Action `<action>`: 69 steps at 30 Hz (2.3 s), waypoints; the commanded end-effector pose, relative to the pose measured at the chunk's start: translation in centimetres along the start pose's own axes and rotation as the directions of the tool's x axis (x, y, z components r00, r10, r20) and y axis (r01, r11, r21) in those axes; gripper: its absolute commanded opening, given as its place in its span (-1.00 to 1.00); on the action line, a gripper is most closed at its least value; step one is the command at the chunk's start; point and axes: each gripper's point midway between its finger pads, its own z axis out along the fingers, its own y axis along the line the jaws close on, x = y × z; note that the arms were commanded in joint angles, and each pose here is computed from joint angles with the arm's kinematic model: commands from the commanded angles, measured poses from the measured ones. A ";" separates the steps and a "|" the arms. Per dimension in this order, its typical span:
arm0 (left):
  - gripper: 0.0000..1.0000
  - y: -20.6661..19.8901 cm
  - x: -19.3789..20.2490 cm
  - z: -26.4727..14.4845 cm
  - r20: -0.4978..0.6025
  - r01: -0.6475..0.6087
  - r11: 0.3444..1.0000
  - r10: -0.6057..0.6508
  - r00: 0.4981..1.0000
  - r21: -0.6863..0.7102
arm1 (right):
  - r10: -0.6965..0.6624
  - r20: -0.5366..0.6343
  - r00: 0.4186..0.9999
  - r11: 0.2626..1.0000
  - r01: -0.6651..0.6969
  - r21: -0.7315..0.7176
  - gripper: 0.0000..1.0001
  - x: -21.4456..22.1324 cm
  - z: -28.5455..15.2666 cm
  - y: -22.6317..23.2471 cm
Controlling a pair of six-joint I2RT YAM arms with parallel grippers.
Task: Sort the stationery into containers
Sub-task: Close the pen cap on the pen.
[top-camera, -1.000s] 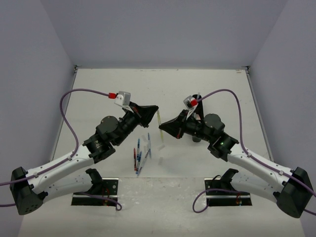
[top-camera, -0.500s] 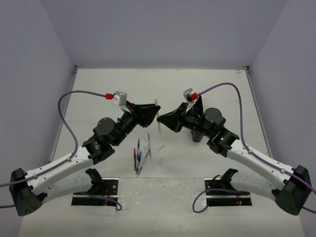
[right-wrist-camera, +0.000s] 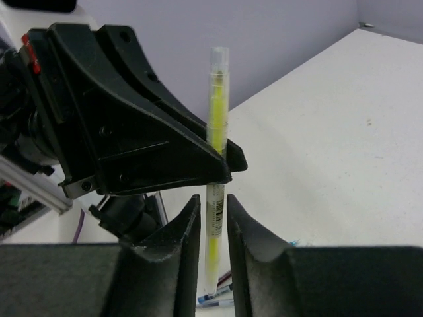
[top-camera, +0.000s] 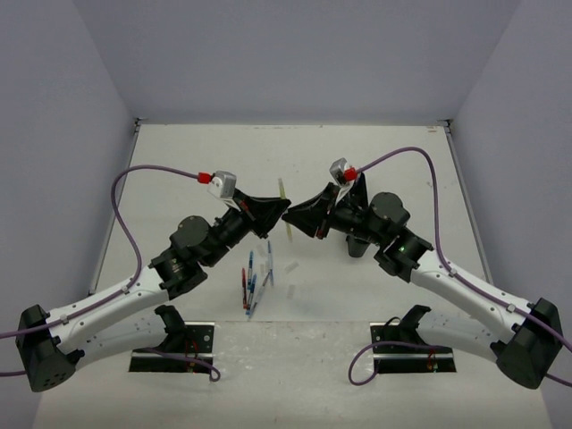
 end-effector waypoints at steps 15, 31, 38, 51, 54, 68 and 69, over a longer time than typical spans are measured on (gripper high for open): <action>-1.00 -4.0 -1.6 -1.8 0.054 -0.104 0.967 0.094 0.994 0.231 | -0.063 -0.065 0.996 0.964 0.044 -0.261 -1.00 0.7 1.1 3.9; 0.40 -4.2 -6.4 -0.6 0.086 -0.248 0.963 0.239 0.967 0.106 | -0.123 -0.118 0.985 0.956 0.085 -0.281 -1.00 2.5 0.5 3.6; -0.13 -4.7 -6.6 -0.2 0.087 -0.242 0.963 0.233 0.969 0.122 | -0.135 -0.127 0.983 0.954 0.094 -0.286 -1.00 2.5 0.4 3.7; -0.85 -4.2 -4.6 0.1 0.045 -0.220 0.966 0.216 0.975 0.138 | -0.149 -0.114 0.982 0.952 0.112 -0.285 -1.00 1.4 0.3 4.1; -0.91 -4.1 -3.7 0.0 0.023 -0.207 0.967 0.206 0.978 0.150 | -0.154 -0.105 0.982 0.951 0.119 -0.285 -1.00 1.0 0.3 4.3; -1.00 -3.4 2.2 -0.3 -0.131 -0.075 0.975 0.104 0.986 0.210 | -0.180 0.054 0.982 0.973 0.186 -0.137 -1.00 -6.5 1.7 4.1; -1.00 -3.1 2.8 -0.4 -0.144 -0.065 0.976 0.096 0.985 0.209 | -0.186 0.068 0.980 0.973 0.193 -0.125 -1.00 -7.2 1.8 4.0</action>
